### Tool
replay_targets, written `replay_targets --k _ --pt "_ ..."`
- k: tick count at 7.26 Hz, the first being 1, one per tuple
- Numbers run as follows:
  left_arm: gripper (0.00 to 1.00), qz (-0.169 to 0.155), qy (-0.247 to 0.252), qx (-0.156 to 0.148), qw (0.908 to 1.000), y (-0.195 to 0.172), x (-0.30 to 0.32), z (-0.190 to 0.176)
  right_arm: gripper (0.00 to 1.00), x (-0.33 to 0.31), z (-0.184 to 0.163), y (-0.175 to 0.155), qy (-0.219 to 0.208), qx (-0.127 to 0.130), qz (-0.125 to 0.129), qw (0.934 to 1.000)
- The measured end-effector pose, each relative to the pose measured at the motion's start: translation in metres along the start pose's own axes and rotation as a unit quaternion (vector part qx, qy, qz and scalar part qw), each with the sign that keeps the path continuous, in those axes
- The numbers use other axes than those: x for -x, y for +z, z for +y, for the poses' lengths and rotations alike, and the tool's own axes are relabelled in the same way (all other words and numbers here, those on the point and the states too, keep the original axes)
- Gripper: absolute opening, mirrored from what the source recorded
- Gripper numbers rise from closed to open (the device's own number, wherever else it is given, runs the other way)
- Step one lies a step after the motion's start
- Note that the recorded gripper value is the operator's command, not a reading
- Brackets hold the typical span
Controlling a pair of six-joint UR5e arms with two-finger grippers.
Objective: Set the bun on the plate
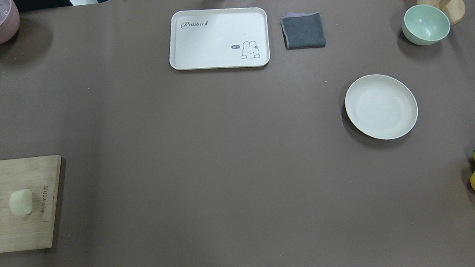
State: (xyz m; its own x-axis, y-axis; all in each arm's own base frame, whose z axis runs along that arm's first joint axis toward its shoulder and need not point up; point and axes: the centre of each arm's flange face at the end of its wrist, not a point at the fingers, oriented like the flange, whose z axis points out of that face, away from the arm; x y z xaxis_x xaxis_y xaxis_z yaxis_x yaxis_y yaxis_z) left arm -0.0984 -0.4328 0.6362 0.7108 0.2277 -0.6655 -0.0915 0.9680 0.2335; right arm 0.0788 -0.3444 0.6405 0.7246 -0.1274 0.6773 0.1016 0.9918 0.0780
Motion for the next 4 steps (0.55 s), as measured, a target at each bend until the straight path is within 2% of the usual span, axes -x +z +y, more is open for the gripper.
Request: replay_targets --k 4 --pt "0.97 -0.001 0.0 0.001 1.0 -0.0003 -0.0009 0.0019 1.0 -0.0009 0.0012 0.0009 0.0 0.0 0.002 1.0"
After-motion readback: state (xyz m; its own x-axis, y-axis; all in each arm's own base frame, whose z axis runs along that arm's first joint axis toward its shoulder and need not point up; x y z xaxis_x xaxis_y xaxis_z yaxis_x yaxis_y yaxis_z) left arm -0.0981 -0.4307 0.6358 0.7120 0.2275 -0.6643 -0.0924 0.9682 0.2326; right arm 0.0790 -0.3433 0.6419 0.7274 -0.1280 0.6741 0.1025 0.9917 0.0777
